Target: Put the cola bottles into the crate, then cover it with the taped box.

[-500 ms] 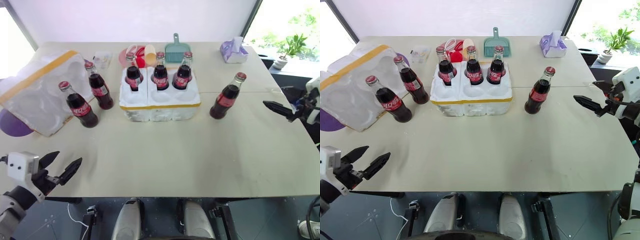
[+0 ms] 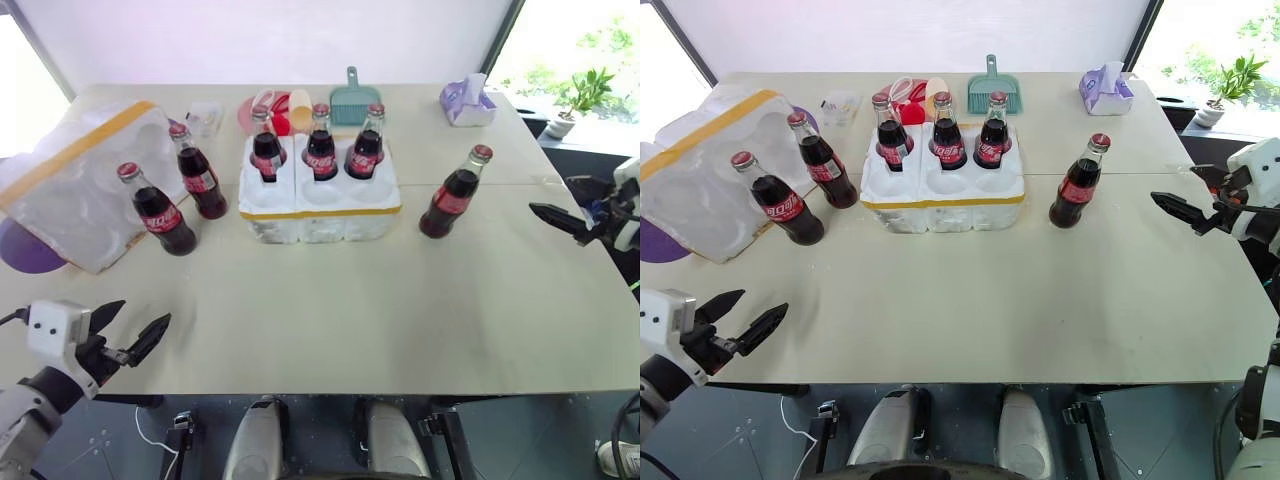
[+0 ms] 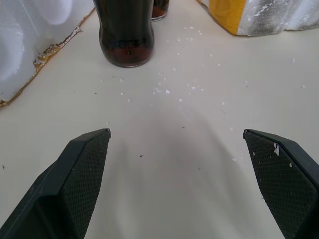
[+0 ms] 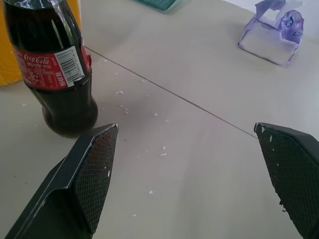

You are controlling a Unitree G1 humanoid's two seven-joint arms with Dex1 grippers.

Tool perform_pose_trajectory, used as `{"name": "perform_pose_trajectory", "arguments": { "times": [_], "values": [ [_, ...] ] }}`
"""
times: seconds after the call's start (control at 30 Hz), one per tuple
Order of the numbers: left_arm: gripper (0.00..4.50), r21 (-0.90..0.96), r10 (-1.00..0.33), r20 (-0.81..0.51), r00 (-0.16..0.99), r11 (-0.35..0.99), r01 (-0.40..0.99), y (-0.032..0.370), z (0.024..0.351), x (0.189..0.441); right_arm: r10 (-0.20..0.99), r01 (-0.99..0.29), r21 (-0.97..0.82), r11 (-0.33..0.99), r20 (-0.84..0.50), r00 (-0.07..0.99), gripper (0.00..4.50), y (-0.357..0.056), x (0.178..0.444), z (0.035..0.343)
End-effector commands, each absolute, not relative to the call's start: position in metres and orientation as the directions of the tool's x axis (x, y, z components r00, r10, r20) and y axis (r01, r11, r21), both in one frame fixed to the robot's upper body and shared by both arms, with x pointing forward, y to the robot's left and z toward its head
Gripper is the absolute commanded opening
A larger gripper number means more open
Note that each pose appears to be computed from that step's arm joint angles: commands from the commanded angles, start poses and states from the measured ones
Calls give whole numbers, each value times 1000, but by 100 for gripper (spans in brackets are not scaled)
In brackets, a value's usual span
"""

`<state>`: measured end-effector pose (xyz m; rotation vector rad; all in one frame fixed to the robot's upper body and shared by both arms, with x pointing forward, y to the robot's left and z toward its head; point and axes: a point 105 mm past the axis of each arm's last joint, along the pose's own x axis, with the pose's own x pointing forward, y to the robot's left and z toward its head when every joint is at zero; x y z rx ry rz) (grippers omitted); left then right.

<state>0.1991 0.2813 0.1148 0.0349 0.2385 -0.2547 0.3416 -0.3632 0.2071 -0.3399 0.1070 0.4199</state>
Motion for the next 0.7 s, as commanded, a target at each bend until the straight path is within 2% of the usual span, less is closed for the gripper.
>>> {"name": "perform_pose_trajectory", "arguments": {
  "times": [0.03, 0.17, 0.23, 0.3, 0.4, 0.5, 0.7],
  "values": [
    [446, 5, -230, -194, 954, 972, 235, 285, 123, 201, 402, -421, -303, 855, -124, 907, 450, -361, 342, 222],
    [446, 18, -209, -149, 967, 977, 213, 290, 132, 209, 424, -431, -300, 851, -92, 901, 450, -362, 340, 245],
    [446, 18, -194, -118, 974, 980, 198, 293, 138, 216, 449, -445, -286, 848, -57, 892, 450, -361, 337, 271],
    [446, 36, -199, -95, 975, 978, 203, 292, 143, 226, 522, -510, -275, 815, -33, 852, 450, -351, 330, 299],
    [446, 68, -179, -62, 982, 981, 183, 294, 150, 243, 624, -607, -277, 744, -35, 781, 450, -333, 317, 323],
    [446, 103, -186, 3, 983, 977, 185, 292, 167, 273, 775, -749, -293, 594, -41, 631, 450, -293, 293, 355],
    [446, 135, -229, 40, 973, 966, 222, 282, 182, 309, 884, -847, -318, 426, -54, 465, 450, -242, 266, 372]
  ]
}}
